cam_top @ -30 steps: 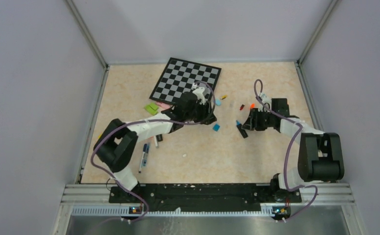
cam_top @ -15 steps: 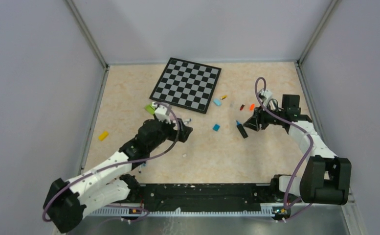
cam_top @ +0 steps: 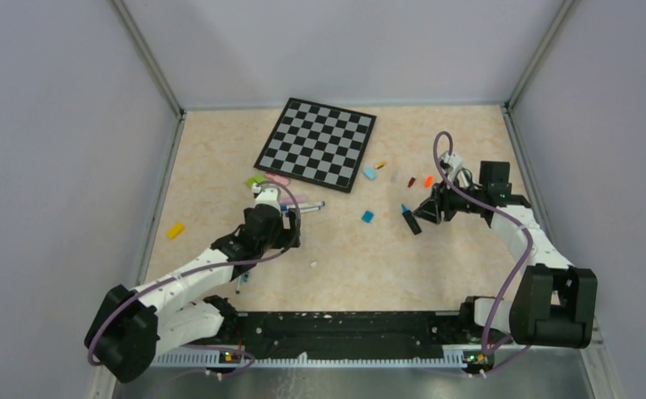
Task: Open the pen caps
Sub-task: Pick up the pen from the center of the board.
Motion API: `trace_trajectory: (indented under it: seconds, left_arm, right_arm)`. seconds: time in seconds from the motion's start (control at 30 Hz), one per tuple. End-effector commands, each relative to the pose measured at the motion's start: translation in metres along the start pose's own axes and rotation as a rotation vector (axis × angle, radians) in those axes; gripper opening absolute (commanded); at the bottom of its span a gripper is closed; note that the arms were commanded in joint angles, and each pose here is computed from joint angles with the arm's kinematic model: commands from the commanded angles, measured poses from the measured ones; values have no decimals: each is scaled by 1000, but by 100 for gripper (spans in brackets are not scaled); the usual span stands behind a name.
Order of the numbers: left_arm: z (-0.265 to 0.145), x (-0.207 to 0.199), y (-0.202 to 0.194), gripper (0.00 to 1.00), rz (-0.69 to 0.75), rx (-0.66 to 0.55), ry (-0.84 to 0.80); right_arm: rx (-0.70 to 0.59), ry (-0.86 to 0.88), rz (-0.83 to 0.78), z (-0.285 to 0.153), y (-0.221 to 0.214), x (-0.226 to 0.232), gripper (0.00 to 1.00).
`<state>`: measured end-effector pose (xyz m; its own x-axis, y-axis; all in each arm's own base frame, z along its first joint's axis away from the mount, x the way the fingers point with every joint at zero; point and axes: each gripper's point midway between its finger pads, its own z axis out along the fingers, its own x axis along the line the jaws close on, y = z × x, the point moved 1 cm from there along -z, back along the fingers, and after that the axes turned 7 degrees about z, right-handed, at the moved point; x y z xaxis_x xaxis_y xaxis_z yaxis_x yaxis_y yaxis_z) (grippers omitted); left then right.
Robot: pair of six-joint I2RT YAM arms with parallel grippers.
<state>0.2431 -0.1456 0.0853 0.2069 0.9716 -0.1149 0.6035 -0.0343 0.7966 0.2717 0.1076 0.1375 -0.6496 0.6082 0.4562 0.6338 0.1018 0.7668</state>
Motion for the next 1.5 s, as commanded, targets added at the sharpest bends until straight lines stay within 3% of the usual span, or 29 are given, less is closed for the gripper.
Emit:
trace_trajectory:
  seconds: [0.0,0.47,1.13,1.47]
  left_arm:
    - [14,7,19,95,-10,6,53]
    - [45,48,7,59,-20,157,271]
    - [63,61,-14,52,-45,267,334]
    - [70,70,-28,44,-90,340,369]
  right_arm:
    - [-36,17,-52,-4,13,5,45]
    - [-32,14,-45,-4,12,4,45]
    - [-27,10,-39,-3,11,2,44]
    - [-25,9,-37,-3,10,1,44]
